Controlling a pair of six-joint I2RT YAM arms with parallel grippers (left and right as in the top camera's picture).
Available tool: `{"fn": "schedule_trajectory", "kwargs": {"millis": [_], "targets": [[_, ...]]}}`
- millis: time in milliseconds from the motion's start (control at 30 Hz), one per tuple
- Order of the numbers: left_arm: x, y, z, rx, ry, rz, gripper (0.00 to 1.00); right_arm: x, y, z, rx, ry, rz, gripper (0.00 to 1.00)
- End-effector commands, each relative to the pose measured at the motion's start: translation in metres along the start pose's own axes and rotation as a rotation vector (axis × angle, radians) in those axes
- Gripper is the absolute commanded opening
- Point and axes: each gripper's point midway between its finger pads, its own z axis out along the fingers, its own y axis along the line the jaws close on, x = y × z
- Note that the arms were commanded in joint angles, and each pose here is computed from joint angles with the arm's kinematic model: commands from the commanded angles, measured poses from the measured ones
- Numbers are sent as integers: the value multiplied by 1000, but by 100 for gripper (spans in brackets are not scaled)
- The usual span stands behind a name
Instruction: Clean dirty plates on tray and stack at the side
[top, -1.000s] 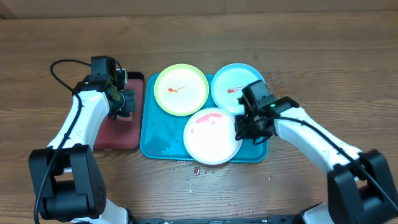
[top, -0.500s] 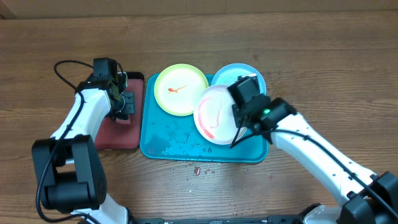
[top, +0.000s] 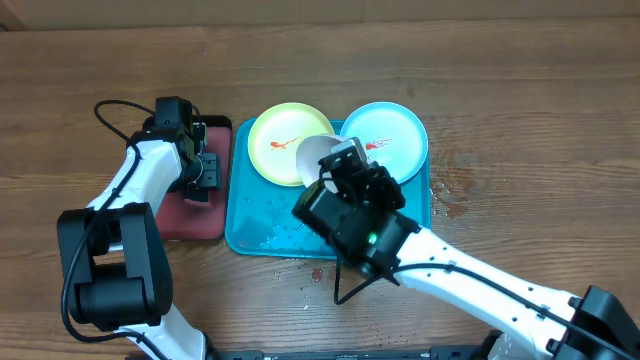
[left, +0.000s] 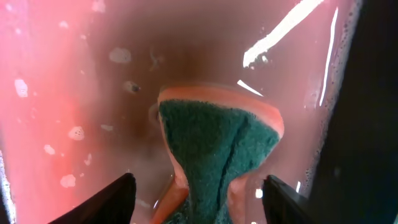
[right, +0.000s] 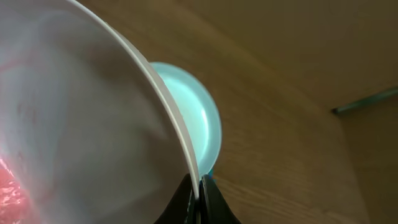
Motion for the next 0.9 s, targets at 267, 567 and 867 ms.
{"fn": "schedule_trajectory", "kwargs": {"millis": [267,567,867], "targets": [[-23,-3,-1,28,-82,-51,73,-39,-31,-31,194,-174,85,4],[-27,-4,13,28,-85,-51,62,-40,-31,-31,194,-175,88,4],[-28,-3,16,24,-87,-51,4,-40,-32,-30,198,-173,91,4]]}}
